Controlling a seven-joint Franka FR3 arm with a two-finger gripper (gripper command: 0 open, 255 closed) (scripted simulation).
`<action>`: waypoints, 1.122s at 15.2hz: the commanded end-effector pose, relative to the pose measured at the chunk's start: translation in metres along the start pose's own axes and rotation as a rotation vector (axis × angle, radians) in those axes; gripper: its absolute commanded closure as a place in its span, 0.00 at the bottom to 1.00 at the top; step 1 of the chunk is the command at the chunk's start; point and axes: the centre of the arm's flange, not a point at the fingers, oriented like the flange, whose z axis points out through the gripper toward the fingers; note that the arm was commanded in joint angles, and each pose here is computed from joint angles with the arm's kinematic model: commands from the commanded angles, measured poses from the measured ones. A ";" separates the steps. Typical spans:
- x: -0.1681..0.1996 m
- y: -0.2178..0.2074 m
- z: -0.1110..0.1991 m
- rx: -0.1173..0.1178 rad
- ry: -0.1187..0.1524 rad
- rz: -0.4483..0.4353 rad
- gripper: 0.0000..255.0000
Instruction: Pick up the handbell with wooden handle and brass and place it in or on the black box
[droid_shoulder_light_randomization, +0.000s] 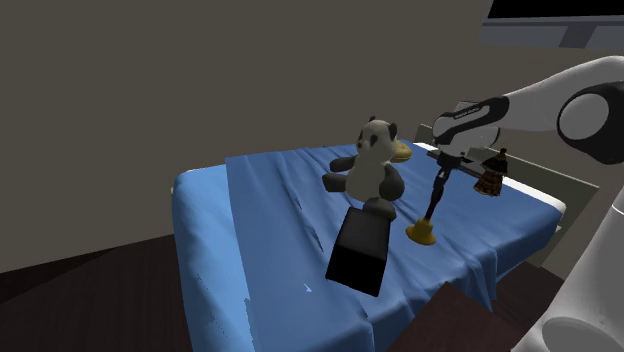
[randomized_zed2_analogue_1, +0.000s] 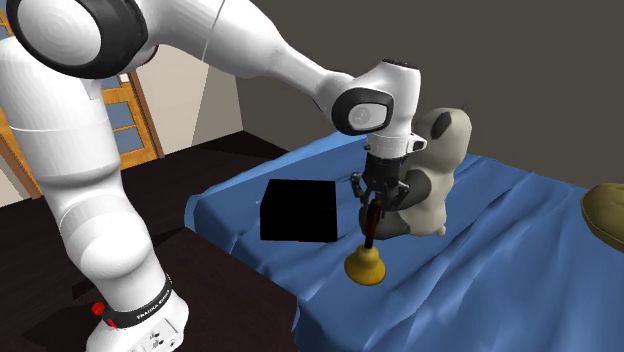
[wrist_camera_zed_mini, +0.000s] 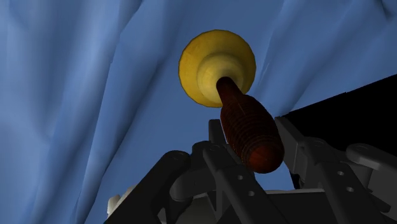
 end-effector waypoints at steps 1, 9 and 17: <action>-0.001 0.000 -0.012 0.000 0.000 0.000 1.00; -0.001 -0.001 -0.054 0.000 0.000 0.000 1.00; -0.001 -0.001 -0.096 0.000 0.000 0.000 1.00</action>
